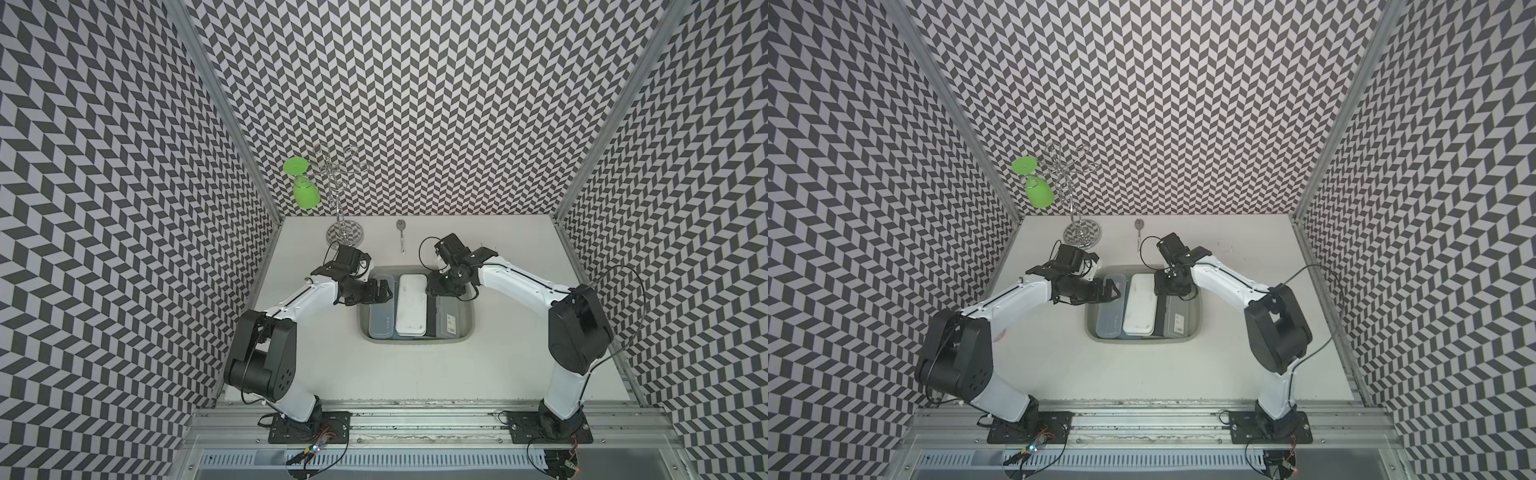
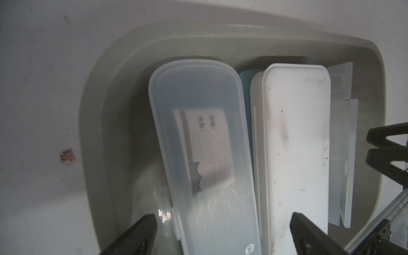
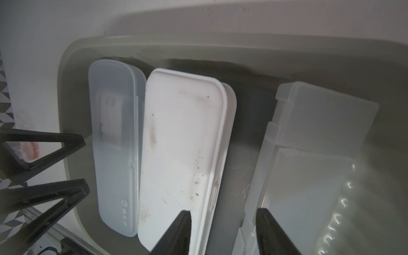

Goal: Put the pencil case into the storage box
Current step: Place the pencil case at the storage box.

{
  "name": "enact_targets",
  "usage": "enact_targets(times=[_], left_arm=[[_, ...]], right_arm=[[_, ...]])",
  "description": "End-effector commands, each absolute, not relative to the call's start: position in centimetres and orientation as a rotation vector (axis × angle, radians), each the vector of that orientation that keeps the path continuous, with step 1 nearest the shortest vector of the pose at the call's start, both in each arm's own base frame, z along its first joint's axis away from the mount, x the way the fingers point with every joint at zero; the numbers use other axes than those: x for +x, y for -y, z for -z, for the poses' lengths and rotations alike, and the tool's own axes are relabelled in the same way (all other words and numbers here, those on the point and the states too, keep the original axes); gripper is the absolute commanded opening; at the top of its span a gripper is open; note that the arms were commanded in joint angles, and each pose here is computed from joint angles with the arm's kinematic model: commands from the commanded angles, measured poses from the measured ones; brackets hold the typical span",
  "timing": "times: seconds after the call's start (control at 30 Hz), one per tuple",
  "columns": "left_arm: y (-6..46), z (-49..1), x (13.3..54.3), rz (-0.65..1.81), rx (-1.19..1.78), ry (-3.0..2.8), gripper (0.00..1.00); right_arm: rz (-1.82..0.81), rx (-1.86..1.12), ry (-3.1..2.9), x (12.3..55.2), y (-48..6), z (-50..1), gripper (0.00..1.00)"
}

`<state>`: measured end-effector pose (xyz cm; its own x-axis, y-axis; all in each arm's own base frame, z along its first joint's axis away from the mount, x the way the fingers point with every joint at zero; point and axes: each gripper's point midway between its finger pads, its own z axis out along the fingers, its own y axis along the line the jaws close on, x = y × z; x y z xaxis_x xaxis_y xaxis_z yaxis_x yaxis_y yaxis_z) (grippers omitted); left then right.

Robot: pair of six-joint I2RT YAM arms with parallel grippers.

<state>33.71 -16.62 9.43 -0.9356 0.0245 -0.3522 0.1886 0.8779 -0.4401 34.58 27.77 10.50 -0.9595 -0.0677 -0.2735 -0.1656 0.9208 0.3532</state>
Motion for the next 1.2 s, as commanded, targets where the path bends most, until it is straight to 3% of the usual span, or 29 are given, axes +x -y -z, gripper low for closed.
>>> enact_targets(times=[0.0, 0.5, 0.83, 1.17], left_arm=[[15.9, -9.1, 33.1, 0.672, 0.163, -2.727, 1.0], [15.9, -9.3, 33.8, 0.679, 0.147, -2.722, 1.0], [15.8, -9.2, 33.7, 0.679, 0.138, -2.725, 1.0], [16.0, -9.4, 34.0, 0.686, 0.139, -2.723, 1.0]], right_arm=[[-0.576, -0.214, -2.809, 34.8, -28.5, -9.3, 0.51], [-0.491, -0.257, -2.877, 33.7, -27.3, -4.9, 0.51], [-0.464, -0.255, -2.752, 35.5, -27.1, -13.3, 0.5], [-0.265, -0.258, -2.815, 34.9, -24.5, -10.5, 0.34]])
